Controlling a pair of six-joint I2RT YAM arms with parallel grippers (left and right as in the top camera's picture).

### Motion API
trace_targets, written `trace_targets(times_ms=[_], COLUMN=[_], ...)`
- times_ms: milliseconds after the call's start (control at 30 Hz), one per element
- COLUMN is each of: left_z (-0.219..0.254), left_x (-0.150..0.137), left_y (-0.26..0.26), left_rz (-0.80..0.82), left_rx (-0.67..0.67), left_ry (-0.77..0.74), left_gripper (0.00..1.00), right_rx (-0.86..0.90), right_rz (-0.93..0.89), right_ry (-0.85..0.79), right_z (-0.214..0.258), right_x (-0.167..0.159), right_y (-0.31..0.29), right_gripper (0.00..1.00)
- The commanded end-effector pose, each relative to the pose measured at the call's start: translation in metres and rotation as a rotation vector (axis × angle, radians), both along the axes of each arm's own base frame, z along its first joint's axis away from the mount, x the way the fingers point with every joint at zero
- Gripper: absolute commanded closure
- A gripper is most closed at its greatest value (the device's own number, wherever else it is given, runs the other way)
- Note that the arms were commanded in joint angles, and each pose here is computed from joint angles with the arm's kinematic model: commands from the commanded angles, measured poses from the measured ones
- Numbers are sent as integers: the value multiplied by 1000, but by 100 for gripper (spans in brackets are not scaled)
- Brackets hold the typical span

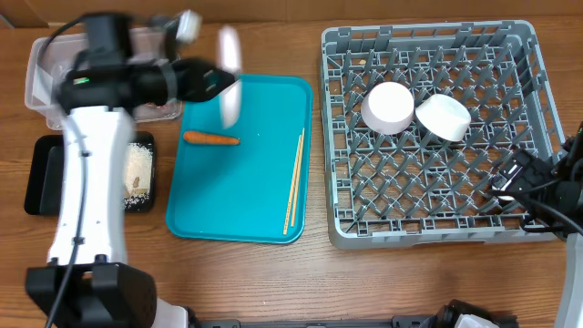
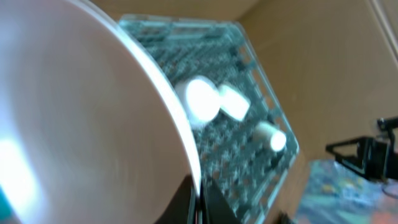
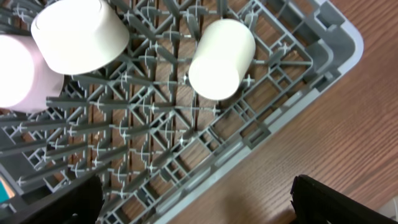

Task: Sort waste into correct bins and load items into the dishwasher
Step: 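Carry the empty plate with the left gripper right to the rack, then stand the plate upright in the rack's left edge and release it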

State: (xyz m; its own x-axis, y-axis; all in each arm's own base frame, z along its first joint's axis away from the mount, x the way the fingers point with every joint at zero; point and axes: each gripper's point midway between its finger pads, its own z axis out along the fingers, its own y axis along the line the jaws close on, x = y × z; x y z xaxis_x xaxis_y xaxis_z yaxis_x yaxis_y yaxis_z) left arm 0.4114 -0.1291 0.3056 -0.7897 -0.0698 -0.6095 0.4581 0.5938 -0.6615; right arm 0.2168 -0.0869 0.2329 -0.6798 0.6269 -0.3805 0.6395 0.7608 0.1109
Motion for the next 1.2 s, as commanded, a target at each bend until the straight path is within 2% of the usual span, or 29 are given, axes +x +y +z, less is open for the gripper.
trace_targets(times_ms=[0, 67, 133, 167, 333, 433, 667, 833, 1000, 1167], left_z=[30, 44, 49, 42, 6, -16, -49, -50, -21, -32], left_x=[5, 8, 14, 23, 53, 64, 68, 70, 62, 67], left_y=[-73, -114, -158, -180, -218, -221, -215, -210, -223, -225], left_rz=[-42, -96, -109, -87, -71, -60, -17, -13, -107, -51], left_rx=[-57, -94, -149, -182, -290, -285, -215, -211, -295, -271], left_ry=[-65, -157, -189, -168, -81, -61, 28, 28, -55, -33], left_gripper=[96, 96, 96, 96, 96, 96, 96, 96, 96, 96], right_rx=[-13, -14, -14, -14, -14, -14, -15, -16, -15, -15], right_rz=[5, 5, 5, 4, 5, 5, 4, 5, 4, 5], right_ry=[-32, -34, -34, -34, -34, -34, -36, -36, -36, -36], right_z=[9, 9, 9, 9, 9, 9, 10, 10, 10, 10], right_x=[4, 4, 4, 4, 4, 4, 5, 5, 5, 5], right_y=[-2, -2, -2, -2, -2, -2, -2, -2, -2, -2], right_gripper=[0, 0, 0, 0, 0, 0, 0, 0, 0, 0])
